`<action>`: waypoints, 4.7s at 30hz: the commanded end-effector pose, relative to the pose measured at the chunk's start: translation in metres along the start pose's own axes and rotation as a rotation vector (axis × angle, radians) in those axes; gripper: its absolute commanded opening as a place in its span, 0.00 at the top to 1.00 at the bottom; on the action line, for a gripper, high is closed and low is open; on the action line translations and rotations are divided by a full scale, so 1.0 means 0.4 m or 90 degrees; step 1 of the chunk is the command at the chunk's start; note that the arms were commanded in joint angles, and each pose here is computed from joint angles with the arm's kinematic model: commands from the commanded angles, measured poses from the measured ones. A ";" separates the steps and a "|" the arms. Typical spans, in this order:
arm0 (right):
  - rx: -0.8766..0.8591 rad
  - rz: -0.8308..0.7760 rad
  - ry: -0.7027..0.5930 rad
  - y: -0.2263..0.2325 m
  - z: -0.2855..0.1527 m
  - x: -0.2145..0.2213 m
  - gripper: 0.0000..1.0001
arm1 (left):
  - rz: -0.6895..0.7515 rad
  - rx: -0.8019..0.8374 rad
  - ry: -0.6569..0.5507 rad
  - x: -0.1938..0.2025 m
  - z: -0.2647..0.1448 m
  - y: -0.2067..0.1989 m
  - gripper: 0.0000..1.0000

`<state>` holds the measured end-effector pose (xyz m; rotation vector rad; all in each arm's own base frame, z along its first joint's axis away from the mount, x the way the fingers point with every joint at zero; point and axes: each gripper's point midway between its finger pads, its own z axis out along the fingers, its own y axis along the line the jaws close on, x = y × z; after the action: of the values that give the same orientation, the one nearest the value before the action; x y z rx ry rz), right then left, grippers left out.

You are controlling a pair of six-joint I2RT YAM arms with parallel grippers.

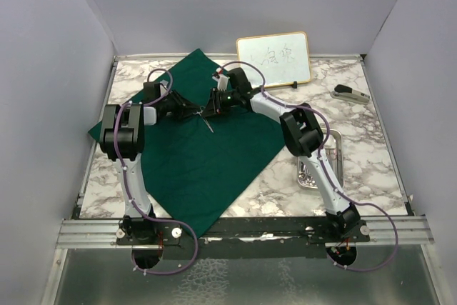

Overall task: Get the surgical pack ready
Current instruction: Pick up the medical item from the surgical kit, then place the medical item in the container, then pick up the container from the center of the board.

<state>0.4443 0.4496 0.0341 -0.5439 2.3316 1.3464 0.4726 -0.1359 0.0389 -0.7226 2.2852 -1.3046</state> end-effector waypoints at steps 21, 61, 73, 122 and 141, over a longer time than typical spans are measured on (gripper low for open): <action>0.076 -0.143 -0.150 0.289 -0.434 -0.227 0.62 | 0.076 0.102 0.006 0.047 -0.077 -0.183 1.00; 0.311 -0.320 -0.482 0.710 -1.267 0.080 0.47 | 0.418 0.118 0.282 1.073 0.452 -0.463 0.90; 0.298 -0.321 -0.482 0.702 -1.247 0.079 0.47 | 0.540 0.053 0.289 1.016 0.245 -0.543 0.57; 0.306 -0.332 -0.523 0.683 -1.264 0.109 0.46 | 0.583 -0.331 0.249 0.959 0.282 -0.288 1.00; 0.330 -0.293 -0.619 0.717 -1.331 0.037 0.34 | 0.464 -0.279 0.150 0.759 0.033 -0.473 1.00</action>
<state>0.1984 0.1191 0.4713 -0.2613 1.5493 0.5435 0.2635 -0.4443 0.0774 0.4135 2.7946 -0.3971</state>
